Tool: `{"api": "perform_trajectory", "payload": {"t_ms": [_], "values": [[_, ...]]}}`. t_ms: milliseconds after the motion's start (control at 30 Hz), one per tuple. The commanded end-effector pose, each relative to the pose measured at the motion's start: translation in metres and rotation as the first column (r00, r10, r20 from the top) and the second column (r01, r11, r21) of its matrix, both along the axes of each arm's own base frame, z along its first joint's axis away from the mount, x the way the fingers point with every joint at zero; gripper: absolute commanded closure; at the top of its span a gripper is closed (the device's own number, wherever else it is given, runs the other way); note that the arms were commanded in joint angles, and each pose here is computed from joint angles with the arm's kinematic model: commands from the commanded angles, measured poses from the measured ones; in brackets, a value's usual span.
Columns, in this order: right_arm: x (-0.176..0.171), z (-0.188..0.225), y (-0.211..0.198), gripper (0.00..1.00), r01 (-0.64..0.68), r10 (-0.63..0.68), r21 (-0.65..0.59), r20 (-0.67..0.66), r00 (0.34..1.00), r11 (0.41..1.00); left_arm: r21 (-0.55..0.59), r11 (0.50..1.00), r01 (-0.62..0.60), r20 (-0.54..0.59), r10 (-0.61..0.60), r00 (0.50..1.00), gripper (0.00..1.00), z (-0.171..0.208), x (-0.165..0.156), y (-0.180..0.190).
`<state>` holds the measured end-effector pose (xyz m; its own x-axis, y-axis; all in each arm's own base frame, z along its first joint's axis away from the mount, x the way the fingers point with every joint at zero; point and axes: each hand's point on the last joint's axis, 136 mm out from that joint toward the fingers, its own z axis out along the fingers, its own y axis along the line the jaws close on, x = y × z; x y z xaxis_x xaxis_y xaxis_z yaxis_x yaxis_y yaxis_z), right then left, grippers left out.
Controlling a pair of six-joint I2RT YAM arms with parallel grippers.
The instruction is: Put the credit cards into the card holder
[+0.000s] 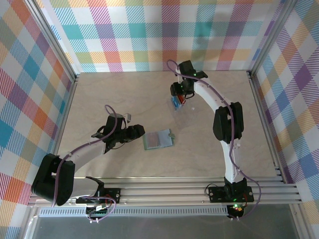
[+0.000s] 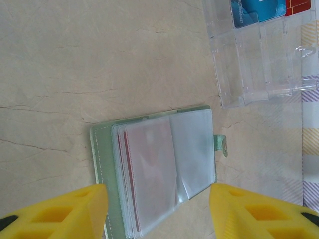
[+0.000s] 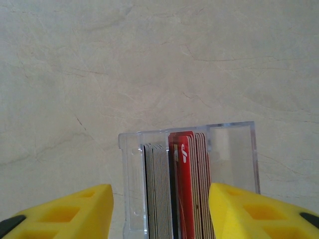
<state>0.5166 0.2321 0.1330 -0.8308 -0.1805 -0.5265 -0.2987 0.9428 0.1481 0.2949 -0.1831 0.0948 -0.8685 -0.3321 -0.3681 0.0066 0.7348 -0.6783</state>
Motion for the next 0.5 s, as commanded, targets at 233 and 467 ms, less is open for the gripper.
{"api": "perform_trajectory", "payload": {"t_ms": [233,467], "values": [[-0.004,0.015,-0.002,0.46,-0.021,0.021,-0.022,0.018,1.0,1.0,0.003,1.0,-0.01,0.013,0.01,1.0,0.44,0.003,0.004,0.003],[-0.007,-0.003,-0.004,0.46,-0.034,0.033,-0.05,-0.022,0.999,0.998,0.005,1.0,-0.011,0.009,0.011,1.0,0.44,0.002,0.003,0.003]]}}
